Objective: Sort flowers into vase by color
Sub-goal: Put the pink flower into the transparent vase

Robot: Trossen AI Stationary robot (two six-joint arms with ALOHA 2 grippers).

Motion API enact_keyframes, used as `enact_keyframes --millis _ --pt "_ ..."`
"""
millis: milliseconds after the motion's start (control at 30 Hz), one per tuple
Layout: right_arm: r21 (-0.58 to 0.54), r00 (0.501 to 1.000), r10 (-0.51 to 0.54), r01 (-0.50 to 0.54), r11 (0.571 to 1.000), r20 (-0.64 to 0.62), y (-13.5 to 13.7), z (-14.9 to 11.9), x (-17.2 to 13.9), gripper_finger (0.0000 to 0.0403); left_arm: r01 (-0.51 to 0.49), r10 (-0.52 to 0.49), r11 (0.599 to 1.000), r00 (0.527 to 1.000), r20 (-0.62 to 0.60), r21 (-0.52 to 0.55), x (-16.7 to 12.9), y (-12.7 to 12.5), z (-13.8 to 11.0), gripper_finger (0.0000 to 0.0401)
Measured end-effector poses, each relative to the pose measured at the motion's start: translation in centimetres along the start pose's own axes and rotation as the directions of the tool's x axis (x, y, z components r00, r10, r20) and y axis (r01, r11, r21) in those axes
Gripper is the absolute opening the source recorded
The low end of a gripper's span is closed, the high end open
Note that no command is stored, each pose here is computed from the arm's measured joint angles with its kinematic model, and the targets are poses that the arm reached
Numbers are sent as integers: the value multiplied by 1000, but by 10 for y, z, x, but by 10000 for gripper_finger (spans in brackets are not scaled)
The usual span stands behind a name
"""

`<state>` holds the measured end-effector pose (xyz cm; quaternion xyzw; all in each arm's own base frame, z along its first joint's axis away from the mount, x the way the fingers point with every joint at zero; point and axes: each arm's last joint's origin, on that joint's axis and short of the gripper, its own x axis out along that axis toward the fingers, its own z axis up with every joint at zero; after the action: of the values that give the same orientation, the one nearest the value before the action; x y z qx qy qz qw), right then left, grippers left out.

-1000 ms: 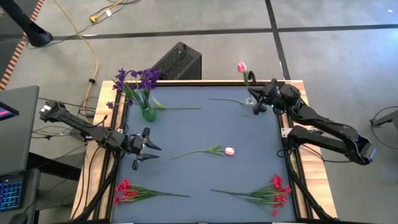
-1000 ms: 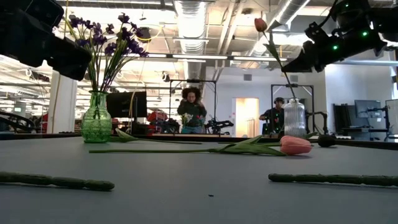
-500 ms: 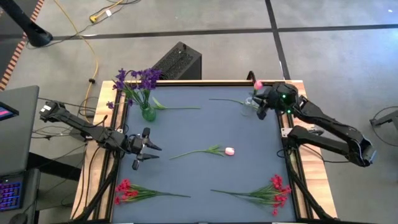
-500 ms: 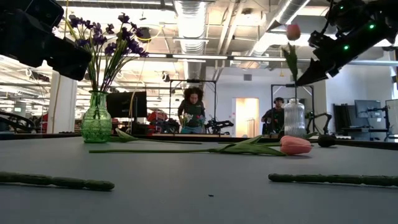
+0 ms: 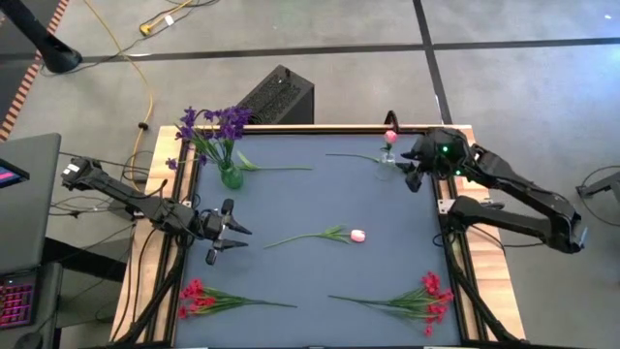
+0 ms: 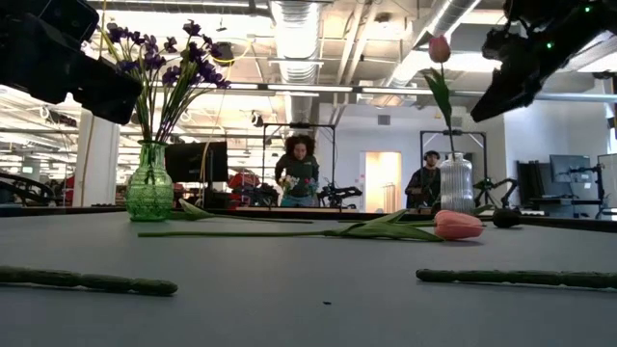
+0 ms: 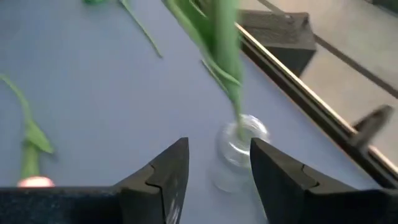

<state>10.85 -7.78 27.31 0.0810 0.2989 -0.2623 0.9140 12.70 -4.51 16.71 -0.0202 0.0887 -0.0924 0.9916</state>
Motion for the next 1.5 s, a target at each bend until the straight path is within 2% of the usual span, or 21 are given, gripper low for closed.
enact_keyframes --millis 267,567,733,1000,1233,1333,1500 --pt "-35 972 233 -233 972 -24 39 7 16 185 1 -1 1000 1000 24 14 0 0 2 141" --pt "-22 879 443 -453 891 -175 107 -2 41 175 2 -5 998 998 64 58 0 0 6 141" --pt "-3 850 470 -484 875 -237 143 -15 53 167 20 -25 997 997 67 75 0 -1 7 141" --pt "45 816 505 -515 856 -280 185 -34 74 159 17 -25 993 997 69 118 0 -1 7 141" --pt "14 792 533 -554 832 -297 221 -39 92 159 8 -28 985 993 115 175 -1 -1 11 141" --pt "-45 799 519 -557 829 -304 237 -35 101 159 4 -30 981 991 129 193 -1 -2 13 141" --pt "-222 853 444 -506 833 -275 262 -26 123 159 0 -30 976 991 133 218 -1 -2 13 141"
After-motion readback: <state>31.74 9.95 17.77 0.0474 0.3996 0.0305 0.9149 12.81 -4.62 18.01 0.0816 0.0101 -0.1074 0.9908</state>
